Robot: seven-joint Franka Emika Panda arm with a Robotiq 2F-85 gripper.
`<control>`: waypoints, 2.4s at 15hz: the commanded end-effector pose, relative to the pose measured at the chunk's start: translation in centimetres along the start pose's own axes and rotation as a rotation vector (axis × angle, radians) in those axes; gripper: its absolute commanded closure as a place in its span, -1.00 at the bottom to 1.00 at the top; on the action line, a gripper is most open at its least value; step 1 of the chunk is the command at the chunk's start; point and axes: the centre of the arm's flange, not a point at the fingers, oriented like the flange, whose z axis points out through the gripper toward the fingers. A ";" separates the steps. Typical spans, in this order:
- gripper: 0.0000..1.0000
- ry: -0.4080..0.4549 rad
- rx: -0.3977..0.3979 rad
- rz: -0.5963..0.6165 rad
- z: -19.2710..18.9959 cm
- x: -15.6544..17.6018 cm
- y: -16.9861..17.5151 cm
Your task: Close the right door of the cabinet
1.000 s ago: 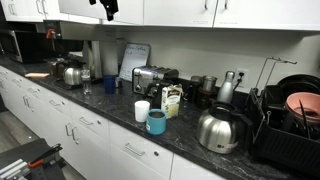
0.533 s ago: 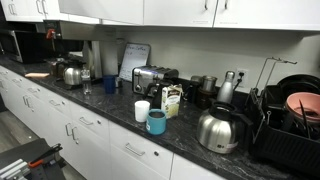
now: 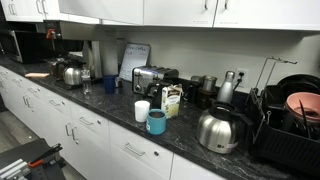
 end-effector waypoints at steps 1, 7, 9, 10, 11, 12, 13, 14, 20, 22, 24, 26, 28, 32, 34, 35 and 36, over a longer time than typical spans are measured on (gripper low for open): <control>-1.00 0.009 0.015 -0.020 0.1 0.1 -0.3; -1.00 0.065 0.107 -0.176 0.7 -0.2 -3.8; -1.00 0.070 0.158 -0.212 0.4 -0.8 -4.8; -1.00 0.064 0.184 -0.231 0.3 -1.1 -5.2; -1.00 0.058 0.205 -0.251 0.2 -1.5 -5.6; -1.00 0.054 0.222 -0.273 0.3 -1.9 -5.9; -1.00 0.057 0.237 -0.285 0.6 -2.2 -6.1; -1.00 0.054 0.244 -0.294 1.0 -2.6 -6.2; -1.00 0.039 0.220 -0.266 0.4 -2.1 -6.2; -1.00 0.037 0.221 -0.266 0.4 -2.2 -6.2; -1.00 0.042 0.235 -0.260 1.1 -2.0 -6.4; -1.00 0.051 0.244 -0.248 2.0 -1.8 -6.4; -1.00 0.054 0.257 -0.239 3.1 -1.5 -6.5; -1.00 0.040 0.251 -0.271 5.1 -1.7 -5.7; -1.00 0.041 0.245 -0.287 5.7 -1.6 -5.1; -1.00 0.043 0.246 -0.294 5.9 -1.5 -4.9; -1.00 0.046 0.250 -0.302 6.2 -1.4 -4.9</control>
